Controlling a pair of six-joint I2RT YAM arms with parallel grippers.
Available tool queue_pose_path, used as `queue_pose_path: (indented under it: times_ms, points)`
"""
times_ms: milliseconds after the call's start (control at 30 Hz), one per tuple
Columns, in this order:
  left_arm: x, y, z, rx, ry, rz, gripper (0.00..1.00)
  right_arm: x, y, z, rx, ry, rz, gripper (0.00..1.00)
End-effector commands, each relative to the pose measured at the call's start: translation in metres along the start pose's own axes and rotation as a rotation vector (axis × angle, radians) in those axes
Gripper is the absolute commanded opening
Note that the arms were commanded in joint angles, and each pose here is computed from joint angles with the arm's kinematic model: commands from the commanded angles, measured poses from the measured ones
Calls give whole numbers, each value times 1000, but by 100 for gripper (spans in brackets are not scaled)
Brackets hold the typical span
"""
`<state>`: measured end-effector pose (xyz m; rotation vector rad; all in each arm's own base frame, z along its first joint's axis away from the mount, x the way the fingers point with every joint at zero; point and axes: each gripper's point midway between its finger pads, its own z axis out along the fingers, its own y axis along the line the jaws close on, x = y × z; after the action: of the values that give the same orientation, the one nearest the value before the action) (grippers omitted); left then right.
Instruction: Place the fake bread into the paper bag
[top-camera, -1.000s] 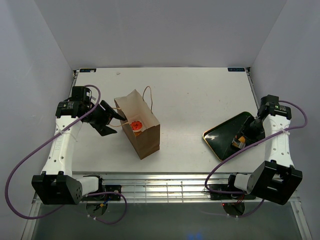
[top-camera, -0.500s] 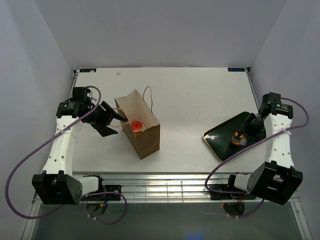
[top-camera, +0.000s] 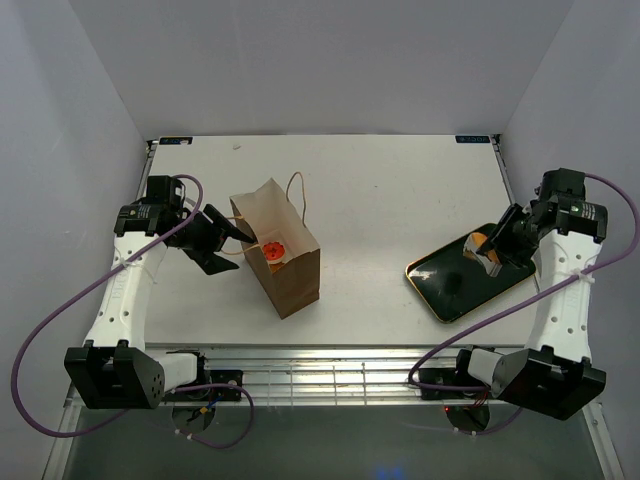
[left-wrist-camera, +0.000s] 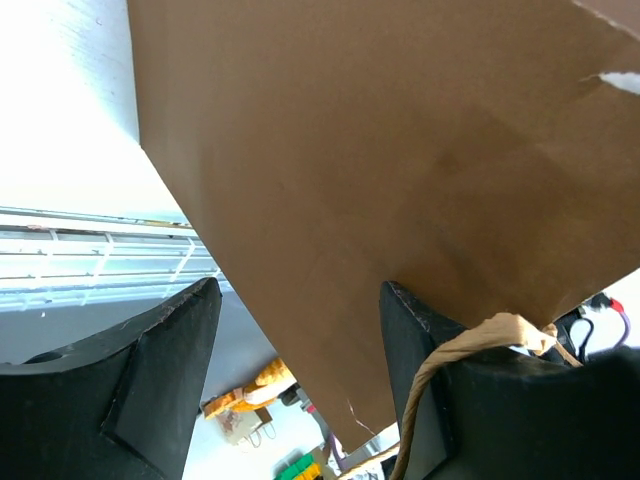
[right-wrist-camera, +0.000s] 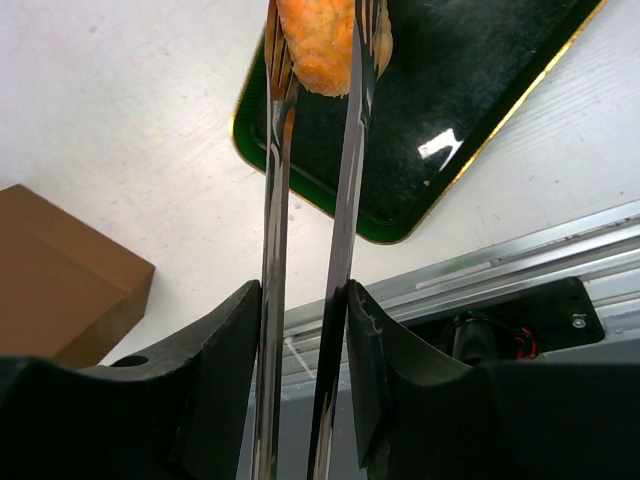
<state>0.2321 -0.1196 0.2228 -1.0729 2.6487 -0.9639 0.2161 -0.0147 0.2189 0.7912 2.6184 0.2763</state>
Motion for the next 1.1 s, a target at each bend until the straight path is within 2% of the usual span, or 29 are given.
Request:
queue_pose_path:
  times_ms: [0,200,667,867,967,1000,1067]
  points:
    - [0,-5,-1,30,9,-5,75,2,20,-23,-102,-36,17,43]
    - [0,-9,-2,37,13,0,75,-1,60,-42,-326,-67,11,42]
    - [-11,-12,-8,66,1,-35,75,-26,155,-103,-836,-123,-196,43]
    - [-7,-10,-6,67,20,-57,75,-17,205,-138,-1012,-104,-322,44]
    - [-8,-11,-7,73,16,-68,75,-5,235,-159,-1130,-84,-372,45]
    - [-8,-11,-7,74,18,-70,75,9,247,-169,-1179,-36,-379,46]
    - [-7,-12,-8,77,20,-75,75,15,262,-189,-1281,-50,-436,46]
